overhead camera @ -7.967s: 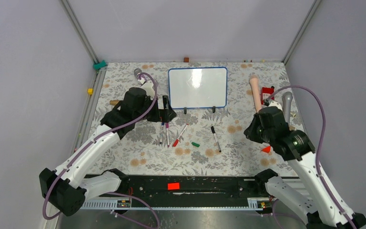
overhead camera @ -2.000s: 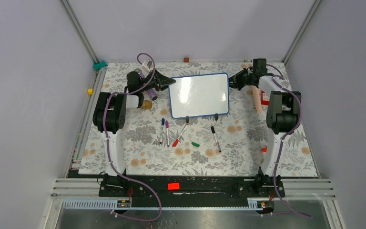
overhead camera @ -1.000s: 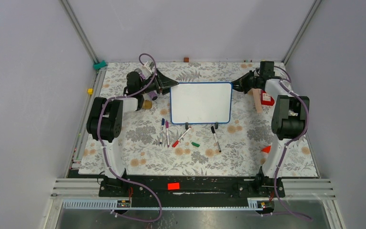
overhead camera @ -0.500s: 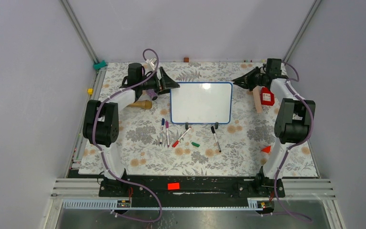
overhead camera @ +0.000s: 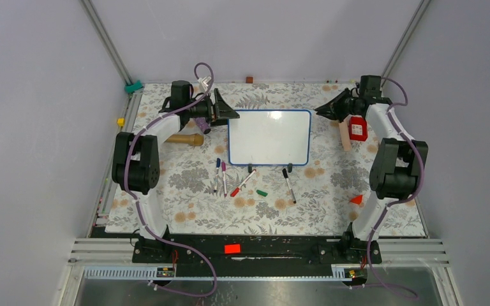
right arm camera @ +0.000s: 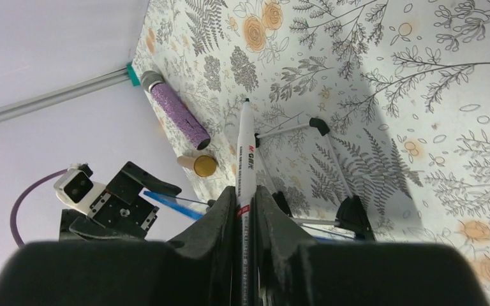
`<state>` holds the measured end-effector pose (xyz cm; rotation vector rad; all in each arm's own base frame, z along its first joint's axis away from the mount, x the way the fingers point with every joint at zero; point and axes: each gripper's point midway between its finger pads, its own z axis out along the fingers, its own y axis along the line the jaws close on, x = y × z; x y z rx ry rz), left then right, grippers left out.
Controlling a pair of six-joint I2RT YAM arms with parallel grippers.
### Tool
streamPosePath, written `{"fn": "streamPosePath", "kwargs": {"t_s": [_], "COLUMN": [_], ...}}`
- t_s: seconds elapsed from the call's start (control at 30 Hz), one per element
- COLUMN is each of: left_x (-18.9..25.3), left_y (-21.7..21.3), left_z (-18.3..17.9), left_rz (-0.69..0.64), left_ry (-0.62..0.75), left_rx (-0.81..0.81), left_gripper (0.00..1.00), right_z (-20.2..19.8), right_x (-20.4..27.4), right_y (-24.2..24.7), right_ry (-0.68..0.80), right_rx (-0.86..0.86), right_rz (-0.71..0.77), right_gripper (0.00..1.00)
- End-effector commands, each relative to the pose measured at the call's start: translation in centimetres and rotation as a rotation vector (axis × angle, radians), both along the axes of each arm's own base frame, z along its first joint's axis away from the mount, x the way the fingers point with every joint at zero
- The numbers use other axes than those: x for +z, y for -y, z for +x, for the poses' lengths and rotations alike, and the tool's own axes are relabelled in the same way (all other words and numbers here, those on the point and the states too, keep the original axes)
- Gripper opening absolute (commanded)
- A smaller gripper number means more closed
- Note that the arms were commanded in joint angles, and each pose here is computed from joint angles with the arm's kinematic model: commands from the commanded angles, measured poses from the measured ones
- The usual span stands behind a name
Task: Write a sentence on the whiteboard
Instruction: Move the whiteboard to the center of the board, then write a sentence on the whiteboard.
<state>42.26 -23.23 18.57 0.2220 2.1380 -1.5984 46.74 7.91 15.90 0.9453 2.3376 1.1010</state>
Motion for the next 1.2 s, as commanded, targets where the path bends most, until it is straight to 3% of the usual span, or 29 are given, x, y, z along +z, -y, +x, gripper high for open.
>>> {"fn": "streamPosePath", "kwargs": {"t_s": [0.0,0.33,0.5,0.67,0.8,0.97,1.07,1.17], "left_x": [3.7,4.1,4.2,6.7,8.3,10.1,10.9,12.6], "left_y": [-0.3,-1.1,-2.4,-3.5,-3.8,-4.2,-4.1,-3.6], "left_z": [-0.1,-0.4,0.8,1.8,2.6,2.8,2.4,1.6], "left_rz": [0.003,0.105,0.22,0.288,0.277,0.25,0.182,0.028], "left_ry": [0.138,0.206,0.233,0.35,0.375,0.432,0.429,0.437], "left_rx": [-0.033,-0.042,0.053,0.15,0.166,0.177,0.172,0.166], "left_gripper": [0.99,0.99,0.96,0.96,0.93,0.99,0.99,0.95], "right_z": [-0.6,-1.1,-1.9,-2.9,-3.5,-4.2,-4.8,-5.8], "right_x": [3.8,4.8,5.6,7.0,7.9,9.0,9.6,10.2], "right_y": [1.2,1.4,1.6,1.8,1.8,1.9,1.9,1.9], "right_ry": [0.105,0.132,0.152,0.182,0.201,0.232,0.247,0.263], "right_rx": [0.001,0.0,0.007,0.016,0.015,0.007,0.001,-0.005], "right_rz": [-0.107,-0.136,-0.165,-0.198,-0.213,-0.227,-0.232,-0.238], "right_gripper": [0.0,0.0,0.0,0.0,0.0,0.0,0.0,0.0]}}
